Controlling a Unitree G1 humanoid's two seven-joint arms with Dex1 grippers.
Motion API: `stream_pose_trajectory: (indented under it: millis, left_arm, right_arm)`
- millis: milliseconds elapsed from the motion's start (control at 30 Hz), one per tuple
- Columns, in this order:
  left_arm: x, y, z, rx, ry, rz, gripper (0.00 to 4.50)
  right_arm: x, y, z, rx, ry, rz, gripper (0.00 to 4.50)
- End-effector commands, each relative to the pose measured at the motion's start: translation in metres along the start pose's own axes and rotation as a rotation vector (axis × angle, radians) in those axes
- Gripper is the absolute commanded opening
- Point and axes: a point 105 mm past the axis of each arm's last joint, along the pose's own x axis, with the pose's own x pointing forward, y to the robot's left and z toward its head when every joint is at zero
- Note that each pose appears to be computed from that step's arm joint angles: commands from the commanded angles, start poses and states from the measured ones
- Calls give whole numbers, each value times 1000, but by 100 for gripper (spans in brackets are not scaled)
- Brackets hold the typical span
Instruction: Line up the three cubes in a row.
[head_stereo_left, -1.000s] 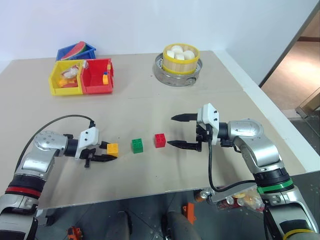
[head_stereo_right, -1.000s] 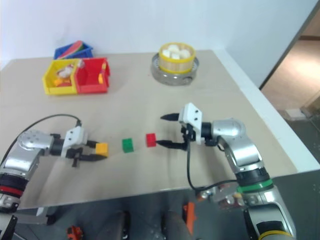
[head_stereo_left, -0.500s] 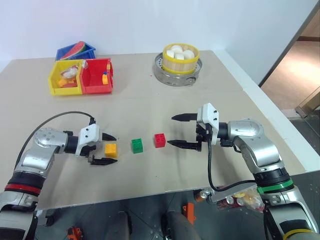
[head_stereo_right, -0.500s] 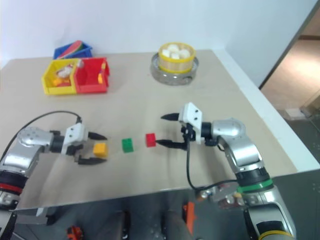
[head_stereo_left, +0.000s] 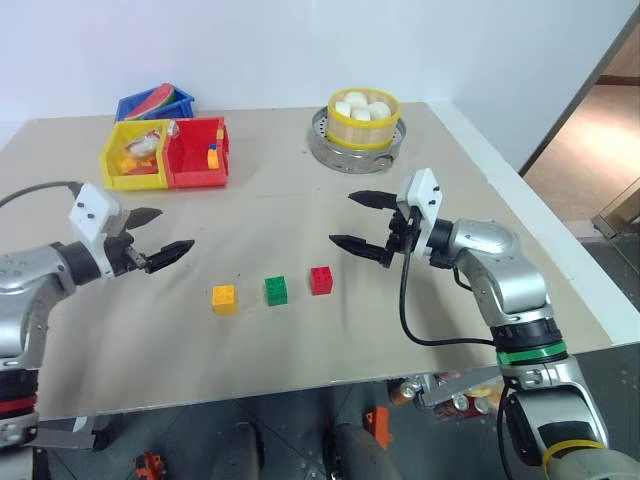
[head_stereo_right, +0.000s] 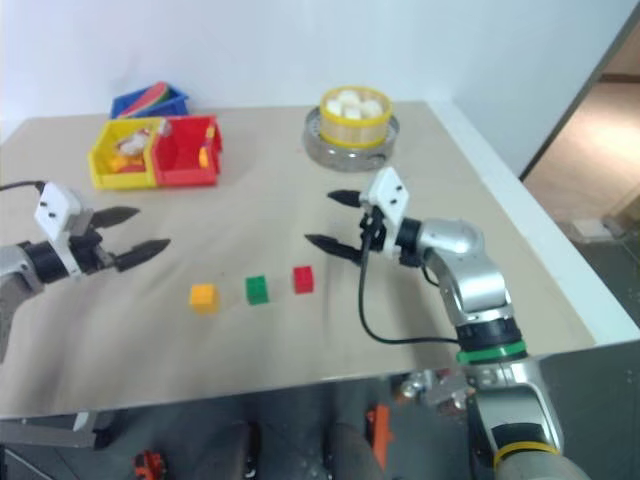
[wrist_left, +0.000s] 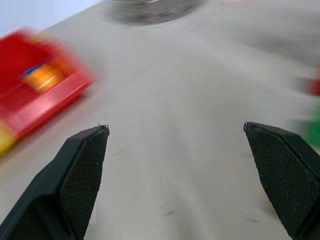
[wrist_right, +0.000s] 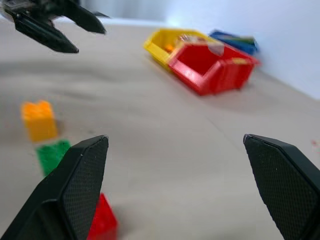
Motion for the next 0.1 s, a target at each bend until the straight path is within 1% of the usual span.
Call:
stream_pose_trajectory:
  millis: [33,100]
  left_arm:
    - [-2,14,-10,30,7,193,447]
    - [2,7,-18,51,4,200,447]
  right_arm:
    - [-2,-9,-10,-44,12,-62,450]
    - [-2,-12,-17,-33,21,-90,450]
